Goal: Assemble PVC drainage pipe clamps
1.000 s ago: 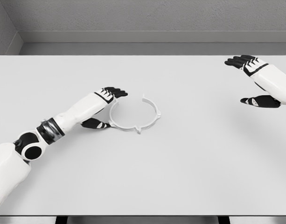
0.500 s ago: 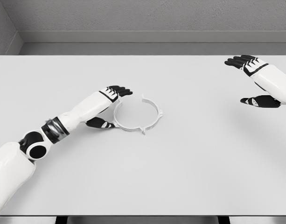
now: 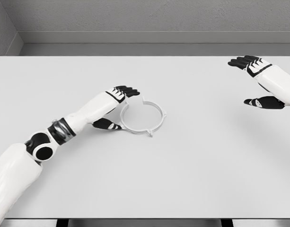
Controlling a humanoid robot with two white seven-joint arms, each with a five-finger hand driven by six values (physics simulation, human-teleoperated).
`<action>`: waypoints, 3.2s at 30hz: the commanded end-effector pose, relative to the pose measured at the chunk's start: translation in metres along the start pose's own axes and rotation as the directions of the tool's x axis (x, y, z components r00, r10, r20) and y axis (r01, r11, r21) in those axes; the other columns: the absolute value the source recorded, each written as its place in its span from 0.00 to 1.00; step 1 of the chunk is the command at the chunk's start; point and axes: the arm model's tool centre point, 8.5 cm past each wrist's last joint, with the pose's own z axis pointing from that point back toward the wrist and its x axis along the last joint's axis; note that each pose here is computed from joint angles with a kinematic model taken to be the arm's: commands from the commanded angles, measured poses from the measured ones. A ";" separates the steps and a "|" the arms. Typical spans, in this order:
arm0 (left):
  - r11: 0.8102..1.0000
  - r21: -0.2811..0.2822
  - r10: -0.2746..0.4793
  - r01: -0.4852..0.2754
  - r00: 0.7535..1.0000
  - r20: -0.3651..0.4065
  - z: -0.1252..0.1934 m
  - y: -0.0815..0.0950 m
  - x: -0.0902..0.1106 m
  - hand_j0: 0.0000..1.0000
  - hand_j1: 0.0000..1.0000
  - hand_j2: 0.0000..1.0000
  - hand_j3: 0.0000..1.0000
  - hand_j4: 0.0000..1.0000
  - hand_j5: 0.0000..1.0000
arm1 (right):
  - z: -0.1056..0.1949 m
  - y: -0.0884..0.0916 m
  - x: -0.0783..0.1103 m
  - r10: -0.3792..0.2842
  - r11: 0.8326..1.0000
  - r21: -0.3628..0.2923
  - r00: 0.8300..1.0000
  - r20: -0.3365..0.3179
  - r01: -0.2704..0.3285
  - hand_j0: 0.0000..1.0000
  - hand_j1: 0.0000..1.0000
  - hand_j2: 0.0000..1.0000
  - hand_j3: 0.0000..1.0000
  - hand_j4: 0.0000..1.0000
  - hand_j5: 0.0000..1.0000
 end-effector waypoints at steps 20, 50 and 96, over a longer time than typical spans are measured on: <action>1.000 0.011 0.009 -0.010 1.000 0.025 -0.013 -0.005 0.010 1.00 1.00 1.00 1.00 1.00 1.00 | 0.000 -0.001 0.000 -0.006 1.000 -0.005 1.000 0.001 0.006 1.00 1.00 1.00 1.00 1.00 1.00; 0.999 -0.044 -0.032 0.029 0.998 -0.057 0.014 0.000 -0.020 1.00 1.00 1.00 1.00 1.00 1.00 | 0.001 -0.001 0.000 -0.007 1.000 -0.005 1.000 -0.001 0.007 1.00 1.00 1.00 1.00 1.00 1.00; 0.993 -0.025 -0.117 0.116 0.991 -0.067 0.012 0.035 -0.030 1.00 1.00 1.00 1.00 1.00 1.00 | 0.001 0.000 0.000 -0.007 1.000 -0.002 1.000 -0.001 0.007 1.00 1.00 1.00 1.00 1.00 1.00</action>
